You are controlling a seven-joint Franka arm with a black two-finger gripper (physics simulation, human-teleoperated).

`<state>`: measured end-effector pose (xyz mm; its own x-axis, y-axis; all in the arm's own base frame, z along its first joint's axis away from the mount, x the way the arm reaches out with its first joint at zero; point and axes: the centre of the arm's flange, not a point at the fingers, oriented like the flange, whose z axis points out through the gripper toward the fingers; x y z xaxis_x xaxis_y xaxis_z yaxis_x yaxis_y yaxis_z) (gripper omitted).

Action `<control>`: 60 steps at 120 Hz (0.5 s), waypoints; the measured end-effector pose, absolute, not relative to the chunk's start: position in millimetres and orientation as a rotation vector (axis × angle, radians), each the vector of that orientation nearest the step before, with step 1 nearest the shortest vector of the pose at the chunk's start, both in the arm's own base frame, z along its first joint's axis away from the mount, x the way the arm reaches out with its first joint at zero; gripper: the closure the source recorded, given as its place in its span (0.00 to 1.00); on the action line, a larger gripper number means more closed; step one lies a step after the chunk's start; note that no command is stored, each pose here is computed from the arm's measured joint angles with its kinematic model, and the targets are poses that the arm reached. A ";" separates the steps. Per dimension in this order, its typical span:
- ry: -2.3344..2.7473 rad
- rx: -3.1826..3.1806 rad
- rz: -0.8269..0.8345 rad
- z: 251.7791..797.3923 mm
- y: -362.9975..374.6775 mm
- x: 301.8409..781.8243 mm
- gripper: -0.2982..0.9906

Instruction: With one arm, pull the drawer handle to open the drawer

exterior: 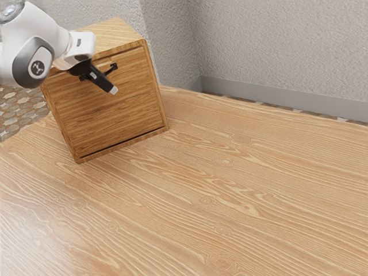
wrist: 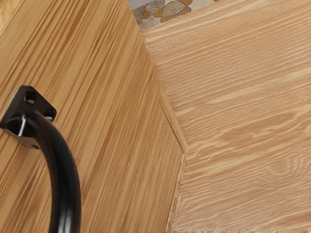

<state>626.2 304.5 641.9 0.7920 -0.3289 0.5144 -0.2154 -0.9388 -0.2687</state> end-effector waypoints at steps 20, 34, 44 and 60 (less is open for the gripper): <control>0.510 -2.791 -0.803 628.6 281.3 631.7 0.22; 0.600 -2.750 -0.738 640.6 232.8 631.7 0.35; 0.659 -2.740 -0.668 639.7 192.2 631.5 0.19; 0.902 -2.539 -0.720 709.4 43.6 621.3 0.23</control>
